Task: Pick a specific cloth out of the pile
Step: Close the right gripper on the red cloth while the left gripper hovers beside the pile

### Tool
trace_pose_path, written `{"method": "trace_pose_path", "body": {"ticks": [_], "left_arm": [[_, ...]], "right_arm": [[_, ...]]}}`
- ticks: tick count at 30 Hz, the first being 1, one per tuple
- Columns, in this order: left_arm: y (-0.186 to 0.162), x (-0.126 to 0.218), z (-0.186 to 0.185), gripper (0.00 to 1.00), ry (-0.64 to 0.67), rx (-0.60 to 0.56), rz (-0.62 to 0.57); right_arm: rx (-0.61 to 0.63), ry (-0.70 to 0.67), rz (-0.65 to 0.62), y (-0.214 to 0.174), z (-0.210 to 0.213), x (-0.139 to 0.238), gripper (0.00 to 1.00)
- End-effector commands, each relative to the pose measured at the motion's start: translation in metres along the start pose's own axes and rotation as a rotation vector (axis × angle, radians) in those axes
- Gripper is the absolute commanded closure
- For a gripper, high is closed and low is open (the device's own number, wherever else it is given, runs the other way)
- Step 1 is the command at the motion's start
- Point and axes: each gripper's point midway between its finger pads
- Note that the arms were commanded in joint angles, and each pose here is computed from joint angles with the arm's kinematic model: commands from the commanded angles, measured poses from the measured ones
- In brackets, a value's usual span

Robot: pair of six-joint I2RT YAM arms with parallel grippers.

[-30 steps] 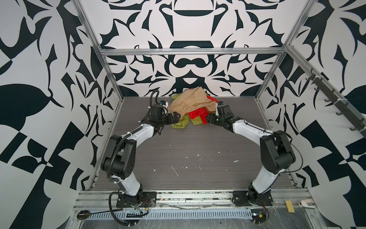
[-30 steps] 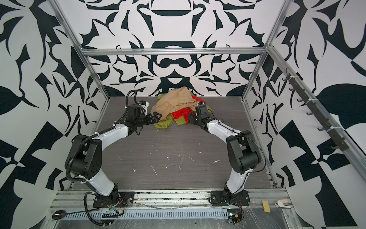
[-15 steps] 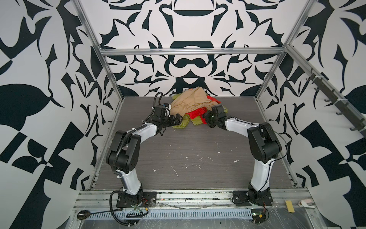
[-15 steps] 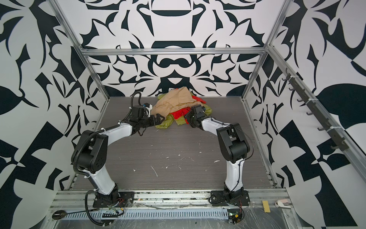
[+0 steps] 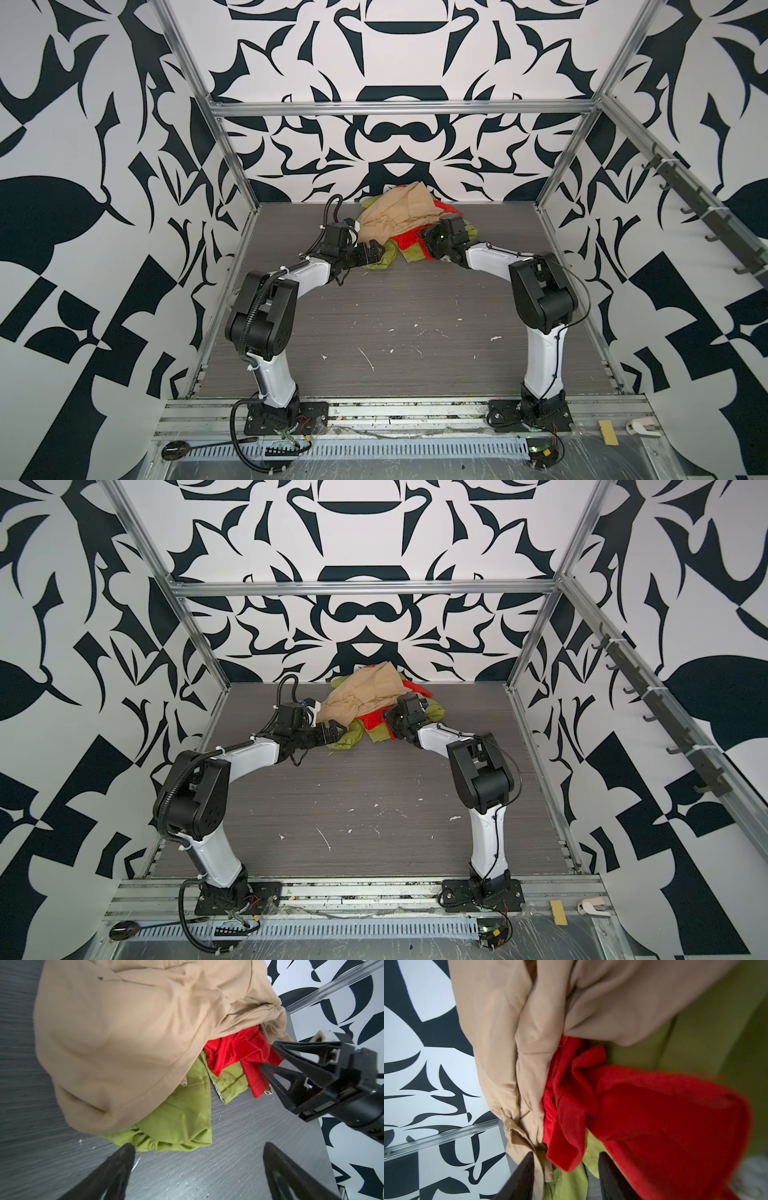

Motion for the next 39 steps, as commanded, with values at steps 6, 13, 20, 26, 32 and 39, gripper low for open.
{"method": "trace_pose_path", "body": {"ticks": [6, 13, 20, 26, 32, 39], "left_arm": [[0.002, 0.004, -0.007, 0.01, -0.017, -0.006, -0.006], [0.001, 0.003, -0.006, 0.01, -0.015, 0.000, -0.005], [0.001, 0.003, -0.004, 0.01, -0.008, 0.000, -0.005], [0.007, 0.008, -0.007, 0.01, -0.004, 0.005, -0.023], [0.017, 0.010, -0.011, 0.01, -0.001, 0.029, -0.033], [0.019, 0.016, -0.012, 0.01, 0.010, 0.034, -0.041]], "right_arm": [[0.007, 0.079, -0.014, -0.001, 0.026, -0.010, 0.60], [0.015, 0.093, -0.011, -0.002, 0.030, -0.013, 0.74], [0.021, 0.111, -0.004, -0.003, 0.036, -0.014, 0.91], [0.021, 0.136, 0.008, -0.005, 0.044, -0.012, 1.00], [0.034, 0.144, 0.018, -0.008, 0.051, -0.005, 1.00], [0.065, 0.161, 0.010, -0.008, 0.065, 0.007, 1.00]]}}
Point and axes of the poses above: each gripper's point midway between its finger pads, its own x axis back along the fingers, its own z axis along the line the jaws close on, y = z × x, and after that the axes turned 6 degrees about -x, right-handed
